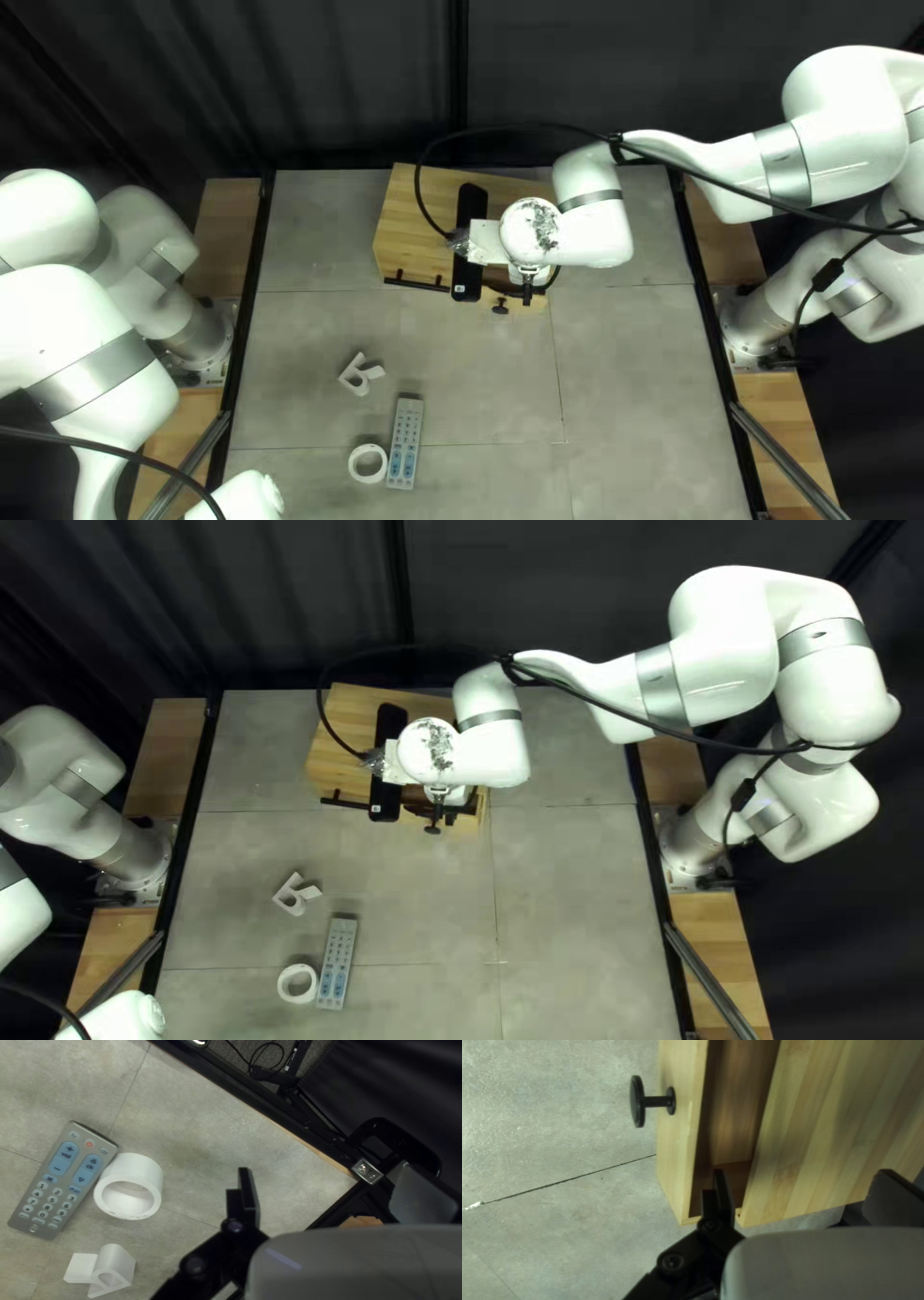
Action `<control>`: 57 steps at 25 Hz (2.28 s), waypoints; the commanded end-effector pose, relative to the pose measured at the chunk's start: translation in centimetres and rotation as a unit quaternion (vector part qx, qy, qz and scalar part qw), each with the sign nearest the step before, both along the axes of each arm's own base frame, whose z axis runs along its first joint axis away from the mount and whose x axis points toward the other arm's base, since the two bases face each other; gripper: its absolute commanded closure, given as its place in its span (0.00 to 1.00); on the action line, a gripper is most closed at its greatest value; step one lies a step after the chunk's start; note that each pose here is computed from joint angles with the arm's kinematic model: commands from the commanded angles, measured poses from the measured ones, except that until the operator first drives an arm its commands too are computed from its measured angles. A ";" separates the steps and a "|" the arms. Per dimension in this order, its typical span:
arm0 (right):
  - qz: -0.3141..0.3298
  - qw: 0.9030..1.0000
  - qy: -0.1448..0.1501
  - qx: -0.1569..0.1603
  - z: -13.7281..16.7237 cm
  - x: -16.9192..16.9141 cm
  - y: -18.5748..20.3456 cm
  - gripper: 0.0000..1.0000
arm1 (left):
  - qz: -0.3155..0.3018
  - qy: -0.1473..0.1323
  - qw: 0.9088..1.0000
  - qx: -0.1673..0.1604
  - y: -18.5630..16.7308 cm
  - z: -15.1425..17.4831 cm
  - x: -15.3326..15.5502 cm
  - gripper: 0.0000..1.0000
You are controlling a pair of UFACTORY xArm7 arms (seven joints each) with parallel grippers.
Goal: Open drawers and place objects into drawer and close
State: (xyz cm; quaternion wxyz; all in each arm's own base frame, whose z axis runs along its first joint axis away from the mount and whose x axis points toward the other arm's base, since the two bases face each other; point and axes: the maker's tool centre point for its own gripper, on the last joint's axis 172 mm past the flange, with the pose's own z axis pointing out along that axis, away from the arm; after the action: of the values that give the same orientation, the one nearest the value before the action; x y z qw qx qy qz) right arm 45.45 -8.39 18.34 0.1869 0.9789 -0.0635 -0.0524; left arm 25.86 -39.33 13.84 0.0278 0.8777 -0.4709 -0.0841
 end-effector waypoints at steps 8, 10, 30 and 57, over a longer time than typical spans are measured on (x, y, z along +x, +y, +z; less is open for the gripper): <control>0.000 1.000 -0.006 -0.002 -1.4 0.3 -0.7 0.00 | 0.000 0.000 1.000 0.000 0.0 0.0 0.0 0.00; -0.001 1.000 -0.007 -0.003 -1.5 0.4 -0.9 0.00 | 0.000 0.000 1.000 0.000 0.0 0.0 0.0 0.00; 0.012 1.000 -0.002 -0.023 -2.3 -0.1 -2.0 0.00 | 0.000 0.000 1.000 0.000 0.0 0.0 0.0 0.00; 0.044 0.997 0.025 -0.066 -2.2 -0.4 -2.2 0.00 | 0.000 0.000 1.000 0.000 0.0 0.0 0.0 0.00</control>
State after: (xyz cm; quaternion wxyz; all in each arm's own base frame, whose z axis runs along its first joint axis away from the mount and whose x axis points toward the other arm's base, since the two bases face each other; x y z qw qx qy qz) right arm 45.17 -10.41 16.02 0.2529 0.9653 -0.0188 -0.0631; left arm 25.86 -39.33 13.84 0.0278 0.8777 -0.4709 -0.0841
